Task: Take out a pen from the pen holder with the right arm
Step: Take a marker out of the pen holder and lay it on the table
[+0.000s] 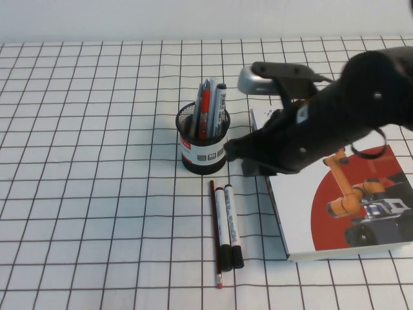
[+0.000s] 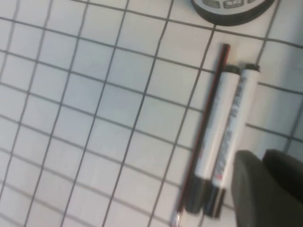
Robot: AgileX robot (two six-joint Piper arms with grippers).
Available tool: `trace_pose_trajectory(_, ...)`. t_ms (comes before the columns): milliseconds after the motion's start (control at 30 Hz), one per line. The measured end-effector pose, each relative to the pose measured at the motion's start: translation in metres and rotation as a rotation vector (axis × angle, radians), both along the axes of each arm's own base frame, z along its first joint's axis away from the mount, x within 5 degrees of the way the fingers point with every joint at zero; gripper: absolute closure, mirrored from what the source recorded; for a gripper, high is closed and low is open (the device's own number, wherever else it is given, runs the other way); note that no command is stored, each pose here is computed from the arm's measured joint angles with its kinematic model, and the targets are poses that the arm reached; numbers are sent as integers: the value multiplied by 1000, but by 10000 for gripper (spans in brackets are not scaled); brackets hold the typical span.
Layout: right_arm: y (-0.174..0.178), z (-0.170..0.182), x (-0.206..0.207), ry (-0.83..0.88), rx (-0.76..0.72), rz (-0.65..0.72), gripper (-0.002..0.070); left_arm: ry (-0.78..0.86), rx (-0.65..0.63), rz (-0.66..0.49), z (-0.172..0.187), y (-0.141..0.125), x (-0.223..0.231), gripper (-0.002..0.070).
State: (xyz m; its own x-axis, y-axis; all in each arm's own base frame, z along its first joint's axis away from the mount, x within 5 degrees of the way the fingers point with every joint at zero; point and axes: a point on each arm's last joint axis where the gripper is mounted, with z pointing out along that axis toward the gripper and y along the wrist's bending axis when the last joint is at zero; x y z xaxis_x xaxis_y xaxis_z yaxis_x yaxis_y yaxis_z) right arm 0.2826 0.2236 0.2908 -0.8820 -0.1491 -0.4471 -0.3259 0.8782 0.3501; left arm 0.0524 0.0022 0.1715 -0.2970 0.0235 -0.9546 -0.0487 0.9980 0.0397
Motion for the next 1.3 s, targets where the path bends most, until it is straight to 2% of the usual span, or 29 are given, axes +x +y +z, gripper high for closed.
trace_pose_trajectory(67, -14, 17, -19, -41, 12, 6, 664, 0, 0, 0, 0, 0, 0, 678)
trace_pose_trajectory(200, -43, 42, -56, -108, 23, 17, 685, 0, 0, 0, 0, 0, 0, 678)
trace_pose_trajectory(333, -66, 50, -88, -145, 9, 65, 689, 0, 0, 0, 0, 0, 0, 678)
trace_pose_trajectory(467, -85, 54, -117, -102, -34, 110, 690, 0, 0, 0, 0, 0, 0, 678)
trace_pose_trajectory(700, -103, 61, -135, -135, -87, 125, 690, 0, 0, 0, 0, 0, 0, 678)
trace_pose_trajectory(867, -113, 40, -133, -236, -149, 108, 690, 0, 0, 0, 0, 0, 0, 678)
trace_pose_trajectory(967, -127, 20, -135, -316, -136, 53, 690, 0, 0, 0, 0, 0, 0, 678)
trace_pose_trajectory(1200, -192, -46, -170, -592, -82, -272, 691, 0, 0, 0, 0, 0, 0, 678)
trace_pose_trajectory(1300, -208, -77, -189, -686, -81, -383, 692, 0, 0, 0, 0, 0, 0, 678)
